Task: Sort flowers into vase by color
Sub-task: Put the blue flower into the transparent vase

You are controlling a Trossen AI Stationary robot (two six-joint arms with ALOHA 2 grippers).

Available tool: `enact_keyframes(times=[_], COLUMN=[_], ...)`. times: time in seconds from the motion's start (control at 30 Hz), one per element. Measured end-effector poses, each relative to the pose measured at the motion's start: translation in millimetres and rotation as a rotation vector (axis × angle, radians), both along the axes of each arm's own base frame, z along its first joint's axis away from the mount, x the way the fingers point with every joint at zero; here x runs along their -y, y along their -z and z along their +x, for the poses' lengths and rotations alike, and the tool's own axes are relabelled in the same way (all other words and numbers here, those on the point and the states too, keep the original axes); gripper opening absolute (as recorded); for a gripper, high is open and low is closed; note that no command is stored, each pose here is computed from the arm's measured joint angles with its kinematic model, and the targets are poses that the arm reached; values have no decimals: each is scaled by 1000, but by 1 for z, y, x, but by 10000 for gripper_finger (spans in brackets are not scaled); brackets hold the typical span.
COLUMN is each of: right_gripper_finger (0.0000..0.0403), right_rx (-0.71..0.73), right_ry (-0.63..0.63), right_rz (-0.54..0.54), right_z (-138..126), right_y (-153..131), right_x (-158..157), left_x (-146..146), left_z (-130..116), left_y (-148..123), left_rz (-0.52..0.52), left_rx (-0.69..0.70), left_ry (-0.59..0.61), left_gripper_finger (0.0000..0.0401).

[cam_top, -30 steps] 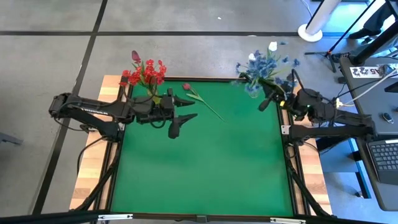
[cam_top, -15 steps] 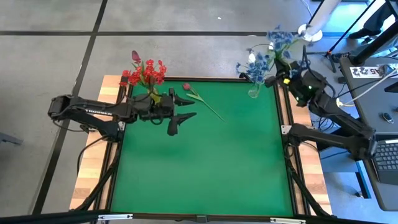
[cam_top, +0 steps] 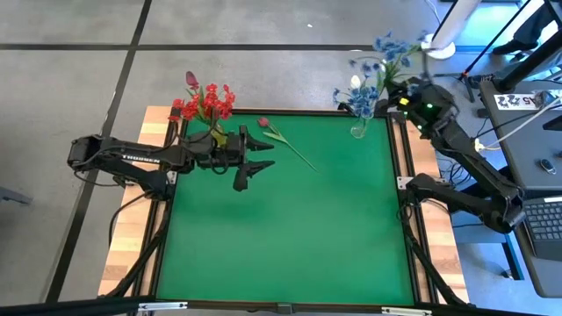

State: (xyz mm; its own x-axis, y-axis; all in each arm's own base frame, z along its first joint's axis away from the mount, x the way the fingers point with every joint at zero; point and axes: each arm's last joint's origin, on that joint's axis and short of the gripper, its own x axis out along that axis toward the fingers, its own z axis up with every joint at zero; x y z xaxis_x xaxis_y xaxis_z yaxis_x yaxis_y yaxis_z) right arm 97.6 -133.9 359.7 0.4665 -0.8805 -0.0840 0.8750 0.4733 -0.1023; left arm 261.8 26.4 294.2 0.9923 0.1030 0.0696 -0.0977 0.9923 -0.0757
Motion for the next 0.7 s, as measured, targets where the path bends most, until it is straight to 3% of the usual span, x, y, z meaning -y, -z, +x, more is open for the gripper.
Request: enact_keyframes(times=[0.13,0.7], right_gripper_finger=[1,1], right_rx=[-32,33], right_ry=[29,79], right_rz=[81,120], right_z=[6,12], right_y=[21,79], right_x=[10,19], left_x=[1,2], left_z=[0,0], left_y=[0,5], left_rz=[2,-4], left_rx=[1,-48], left_ry=[21,30], left_gripper_finger=[229,229])
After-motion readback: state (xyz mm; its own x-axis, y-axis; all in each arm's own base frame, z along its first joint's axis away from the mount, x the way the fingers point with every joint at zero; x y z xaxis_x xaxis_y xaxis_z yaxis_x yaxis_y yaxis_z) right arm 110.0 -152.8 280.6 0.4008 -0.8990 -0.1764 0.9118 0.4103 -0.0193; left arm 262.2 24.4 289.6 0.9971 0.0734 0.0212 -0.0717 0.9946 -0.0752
